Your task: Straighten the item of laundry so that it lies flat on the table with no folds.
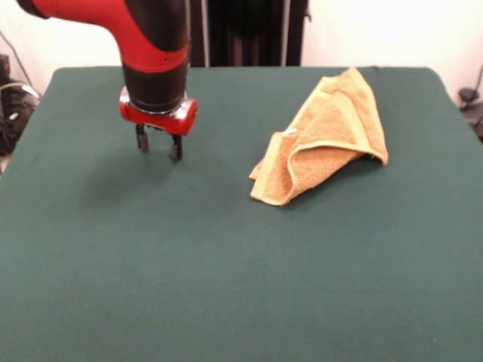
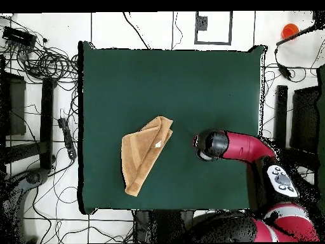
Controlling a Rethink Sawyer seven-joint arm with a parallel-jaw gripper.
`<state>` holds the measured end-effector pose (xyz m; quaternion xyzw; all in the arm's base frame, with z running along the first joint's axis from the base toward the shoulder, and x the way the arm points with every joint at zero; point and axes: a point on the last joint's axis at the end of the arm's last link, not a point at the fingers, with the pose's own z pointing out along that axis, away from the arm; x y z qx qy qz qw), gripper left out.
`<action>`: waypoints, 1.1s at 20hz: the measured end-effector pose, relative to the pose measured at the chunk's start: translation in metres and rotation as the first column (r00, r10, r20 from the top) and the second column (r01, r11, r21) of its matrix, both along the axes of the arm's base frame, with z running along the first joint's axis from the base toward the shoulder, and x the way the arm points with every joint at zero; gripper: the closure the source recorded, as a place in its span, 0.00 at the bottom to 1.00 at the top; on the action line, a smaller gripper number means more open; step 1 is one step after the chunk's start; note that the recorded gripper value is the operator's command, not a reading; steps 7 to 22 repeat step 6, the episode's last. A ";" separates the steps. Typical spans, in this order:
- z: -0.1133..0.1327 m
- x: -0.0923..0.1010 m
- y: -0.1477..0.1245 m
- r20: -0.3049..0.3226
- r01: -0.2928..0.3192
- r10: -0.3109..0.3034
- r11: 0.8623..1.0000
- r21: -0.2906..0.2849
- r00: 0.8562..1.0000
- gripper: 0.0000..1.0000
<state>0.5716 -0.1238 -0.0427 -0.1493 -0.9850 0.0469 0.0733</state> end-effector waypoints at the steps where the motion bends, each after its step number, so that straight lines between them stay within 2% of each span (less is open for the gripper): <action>1: 0.001 0.000 -0.003 0.005 0.006 -0.006 1.000 0.008 1.000 0.00; 6: 0.020 -0.011 -0.038 0.056 0.034 -0.035 0.999 0.012 0.998 0.00; 22: 0.020 -0.011 -0.038 0.056 0.034 -0.035 0.999 0.012 0.998 0.00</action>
